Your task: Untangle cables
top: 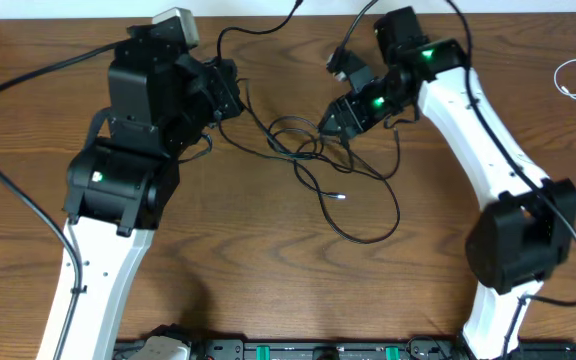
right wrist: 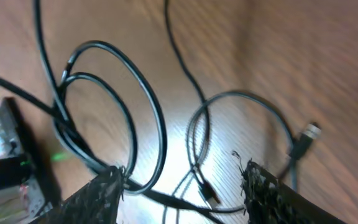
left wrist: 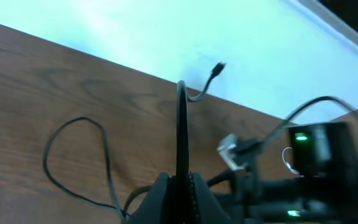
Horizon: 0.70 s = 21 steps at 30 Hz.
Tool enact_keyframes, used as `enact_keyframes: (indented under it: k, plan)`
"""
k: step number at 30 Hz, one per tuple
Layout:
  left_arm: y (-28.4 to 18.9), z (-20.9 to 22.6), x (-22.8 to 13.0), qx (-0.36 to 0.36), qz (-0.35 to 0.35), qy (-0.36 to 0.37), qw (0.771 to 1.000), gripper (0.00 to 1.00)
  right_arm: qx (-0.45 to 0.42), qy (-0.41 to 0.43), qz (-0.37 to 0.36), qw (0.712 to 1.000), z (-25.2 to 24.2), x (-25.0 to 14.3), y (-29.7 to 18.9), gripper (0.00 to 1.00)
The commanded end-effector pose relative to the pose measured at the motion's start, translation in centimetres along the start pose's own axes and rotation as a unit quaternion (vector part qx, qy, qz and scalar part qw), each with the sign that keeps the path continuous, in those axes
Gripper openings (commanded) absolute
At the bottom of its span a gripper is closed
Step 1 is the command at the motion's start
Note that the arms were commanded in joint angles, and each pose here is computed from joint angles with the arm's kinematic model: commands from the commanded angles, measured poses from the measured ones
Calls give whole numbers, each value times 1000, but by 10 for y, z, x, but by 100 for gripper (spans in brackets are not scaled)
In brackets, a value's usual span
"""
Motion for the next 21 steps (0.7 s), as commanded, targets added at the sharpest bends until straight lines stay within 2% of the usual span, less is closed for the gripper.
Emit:
enact_keyframes:
  k: [1, 8, 16, 21]
  plan:
    - [-9, -4, 9, -6, -16, -15, 1000, 8, 73, -9, 12, 997, 7, -2, 20, 60]
    - [-9, -3, 6, -3, -10, -16, 1000, 7, 124, 8, 23, 992, 8, -4, 35, 58]
    - [-9, -1, 1, 2, 2, -17, 1000, 8, 195, -10, 2, 981, 31, 4, 32, 59]
    - [-9, 0, 0, 3, 4, -17, 1000, 8, 172, -18, 14, 985, 33, 1, 40, 61]
Point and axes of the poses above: each gripper's point midway between its finger pads, its own y axis out along the fingers, its own z axis along the line the jaws close on, x = y × z, the point moved 3 cm from there along -y, back along the fingers, and after that the axes turned 10 degrees about y, right-handed, at the moved point
